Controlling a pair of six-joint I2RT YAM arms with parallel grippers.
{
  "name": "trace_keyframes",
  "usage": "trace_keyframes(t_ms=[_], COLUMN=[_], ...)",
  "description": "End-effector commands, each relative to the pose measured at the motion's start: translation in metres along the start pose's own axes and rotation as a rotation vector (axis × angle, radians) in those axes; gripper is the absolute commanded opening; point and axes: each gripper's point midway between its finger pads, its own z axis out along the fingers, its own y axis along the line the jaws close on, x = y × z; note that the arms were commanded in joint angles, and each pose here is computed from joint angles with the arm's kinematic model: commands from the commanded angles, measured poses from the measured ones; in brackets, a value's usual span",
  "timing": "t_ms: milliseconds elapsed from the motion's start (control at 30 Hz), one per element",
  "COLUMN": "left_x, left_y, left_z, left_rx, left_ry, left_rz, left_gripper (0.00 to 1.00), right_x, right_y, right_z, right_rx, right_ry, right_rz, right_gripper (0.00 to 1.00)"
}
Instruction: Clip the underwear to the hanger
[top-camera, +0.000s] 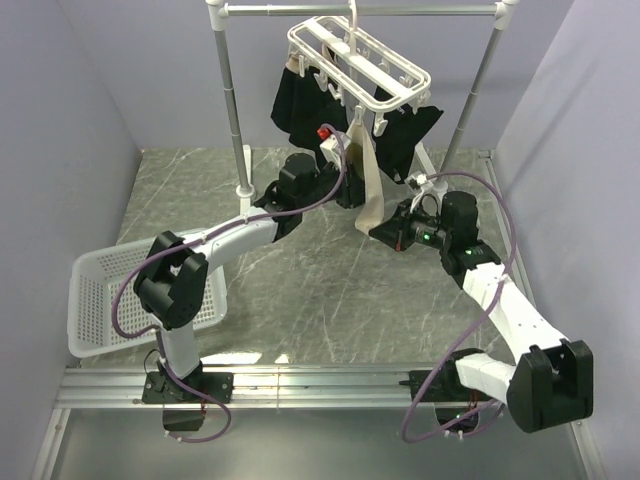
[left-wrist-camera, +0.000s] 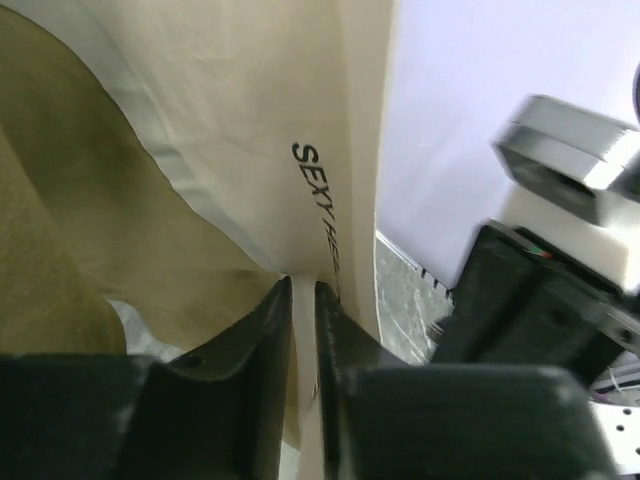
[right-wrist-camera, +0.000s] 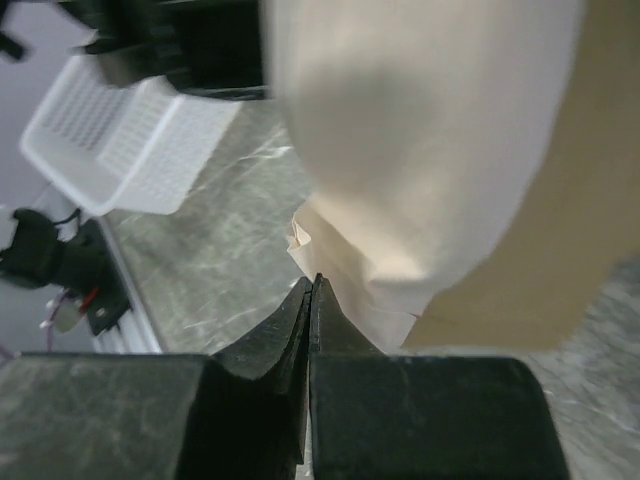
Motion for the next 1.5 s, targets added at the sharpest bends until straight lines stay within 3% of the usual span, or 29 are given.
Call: trace_keyframes(t_ms=[0,267,467,533,700,733,867,1200,1300,1467], left_x=[-0.024,-0.025,-0.029,-0.034,-0.045,-0.05,-0.065,-0.096,-0.106,-0.127], left_y=[-0.02,-0.01,-0.016,-0.017,-0.012,-0.007,-0.003,-0.014,-0.024,-0.031], left_z=[-0.015,-0.053,-0.084,-0.091,-0.1,-0.103,-0.111,-0.126,-0.13,-0.127], left_rx=[0.041,-0.007,-0.037,-0.056,-0.099,-0.12,-0.147,-0.12,-0.099,-0.103], left_ry=[-0.028,0.031,0.037,0.026,0.0,-0.012,-0.046,-0.081,-0.112,-0.21], left_rz=[0.044,0.057,0.175,0.215,0.259,0.275,0.329,0.56,0.622,0.646], left_gripper=[0.27,0.59,0.72,0.73,0.76,0.77,0.8,0.79,0.79,0.85], right_x=[-0.013,-0.023,-0.022,-0.022,-0.03,-0.035,-0.043,-0.113,-0.14,-0.179], right_y=[-0.022,-0.038,-0.039,-0.041,-0.039,-0.036,-0.022,0.014,0.019,0.021], right_z=[0.007,0.018,0.024,0.026,0.027,0.026,0.018,-0.031,-0.048,-0.074], right_rx=[0.088,0.128,0.108,0.108,0.103,0.098,0.074,0.073,0.133,0.249], right_ry=[-0.053,-0.114,-0.124,-0.123,-0.113,-0.12,-0.113,-0.267,-0.336,-0.468], right_rz=[-0.032,-0.015,0.001,0.01,0.011,-0.001,-0.013,-0.149,-0.221,-0.263], right_gripper=[0.0,0.0,0.0,0.0,0.19,0.3,0.41,0.44,0.49,0.68])
